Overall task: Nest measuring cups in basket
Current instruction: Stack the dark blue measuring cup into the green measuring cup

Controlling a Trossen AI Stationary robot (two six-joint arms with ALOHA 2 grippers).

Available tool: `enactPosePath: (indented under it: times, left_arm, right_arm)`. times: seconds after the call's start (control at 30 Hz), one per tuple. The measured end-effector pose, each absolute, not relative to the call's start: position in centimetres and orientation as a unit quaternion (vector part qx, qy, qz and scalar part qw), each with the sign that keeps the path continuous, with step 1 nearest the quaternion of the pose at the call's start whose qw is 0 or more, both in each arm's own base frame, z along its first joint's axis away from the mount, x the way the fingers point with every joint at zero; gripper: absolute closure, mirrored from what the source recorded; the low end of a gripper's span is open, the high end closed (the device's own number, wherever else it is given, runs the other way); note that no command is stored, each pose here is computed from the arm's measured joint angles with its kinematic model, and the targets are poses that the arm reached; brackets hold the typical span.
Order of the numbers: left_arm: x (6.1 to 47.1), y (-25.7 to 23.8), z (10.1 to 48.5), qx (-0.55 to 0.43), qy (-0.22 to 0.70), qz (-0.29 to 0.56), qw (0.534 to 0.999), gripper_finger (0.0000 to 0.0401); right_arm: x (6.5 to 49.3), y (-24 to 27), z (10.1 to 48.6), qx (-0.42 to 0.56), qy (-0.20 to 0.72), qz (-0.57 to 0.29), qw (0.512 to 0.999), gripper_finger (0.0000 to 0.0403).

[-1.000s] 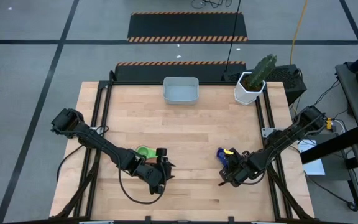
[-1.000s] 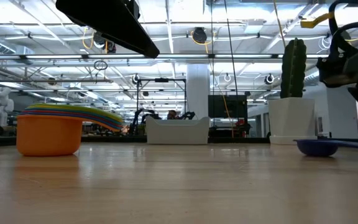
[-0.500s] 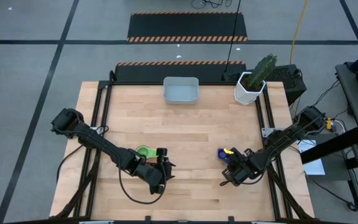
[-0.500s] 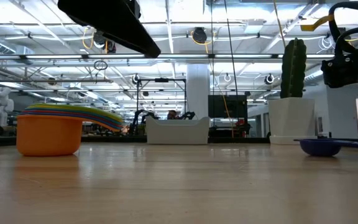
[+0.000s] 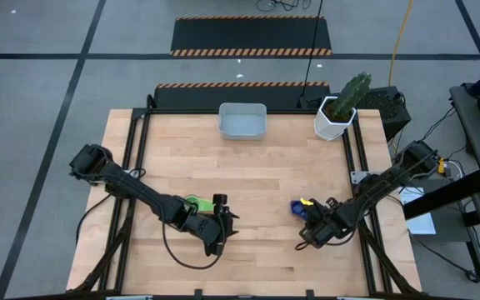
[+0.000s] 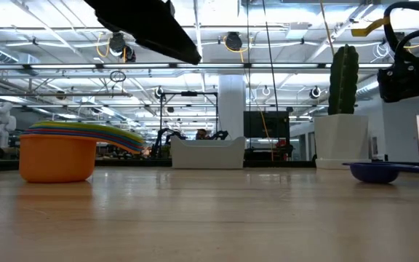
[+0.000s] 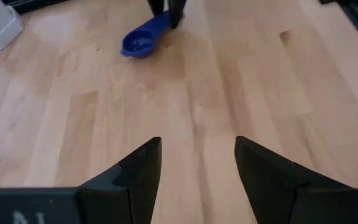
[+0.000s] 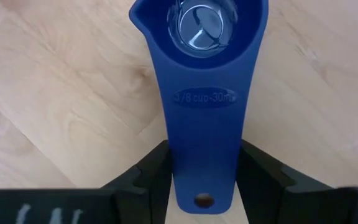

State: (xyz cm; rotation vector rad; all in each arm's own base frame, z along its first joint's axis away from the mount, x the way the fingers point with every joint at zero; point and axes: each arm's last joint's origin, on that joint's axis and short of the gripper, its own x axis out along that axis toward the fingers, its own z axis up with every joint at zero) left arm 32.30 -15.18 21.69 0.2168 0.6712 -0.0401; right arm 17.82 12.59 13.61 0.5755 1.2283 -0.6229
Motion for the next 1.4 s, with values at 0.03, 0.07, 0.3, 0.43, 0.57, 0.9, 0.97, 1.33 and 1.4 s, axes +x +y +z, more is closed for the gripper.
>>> enactPosePath:
  times: [0.03,0.07,0.3,0.43,0.57,0.9,0.97,1.33,1.4]
  left_arm:
    - [32.4,-15.0,21.7,0.109,0.33,-0.018,0.938,0.0194]
    - [32.4,-14.8,21.7,0.11,0.331,-0.016,0.937,0.0194]
    - [30.7,-13.2,23.9,0.112,0.343,0.051,0.931,0.0194]
    - [29.2,-12.4,25.3,0.106,0.348,0.082,0.928,0.0194]
    - [27.9,-11.8,25.9,0.104,0.367,0.11,0.918,0.0194]
    - [23.2,-10.4,27.2,0.104,0.416,0.201,0.881,0.0194]
    - [22.4,-10.4,27.7,0.1,0.407,0.209,0.883,0.0194]
    - [18.2,-10.2,30.2,0.088,0.359,0.236,0.899,0.0194]
    - [17.7,-10.2,30.5,0.084,0.349,0.238,0.903,0.0194]
  right_arm:
    - [17.9,12.6,13.6,0.261,0.559,-0.279,0.736,0.0266]
    - [18.0,12.5,13.6,0.26,0.56,-0.275,0.737,0.0267]
    - [19.7,12.3,14.4,0.263,0.54,-0.244,0.761,0.0267]
    - [21.1,11.8,15.3,0.249,0.522,-0.223,0.785,0.0267]
    - [22.8,11.0,16.3,0.238,0.502,-0.204,0.806,0.0267]
    - [27.9,8.1,21.5,0.185,0.421,-0.146,0.876,0.0267]
    - [28.8,7.5,22.8,0.17,0.406,-0.139,0.887,0.0267]
    - [34.2,5.3,26.7,0.106,0.357,-0.081,0.925,0.0263]
    - [35.8,5.1,26.3,0.101,0.366,-0.07,0.922,0.0263]
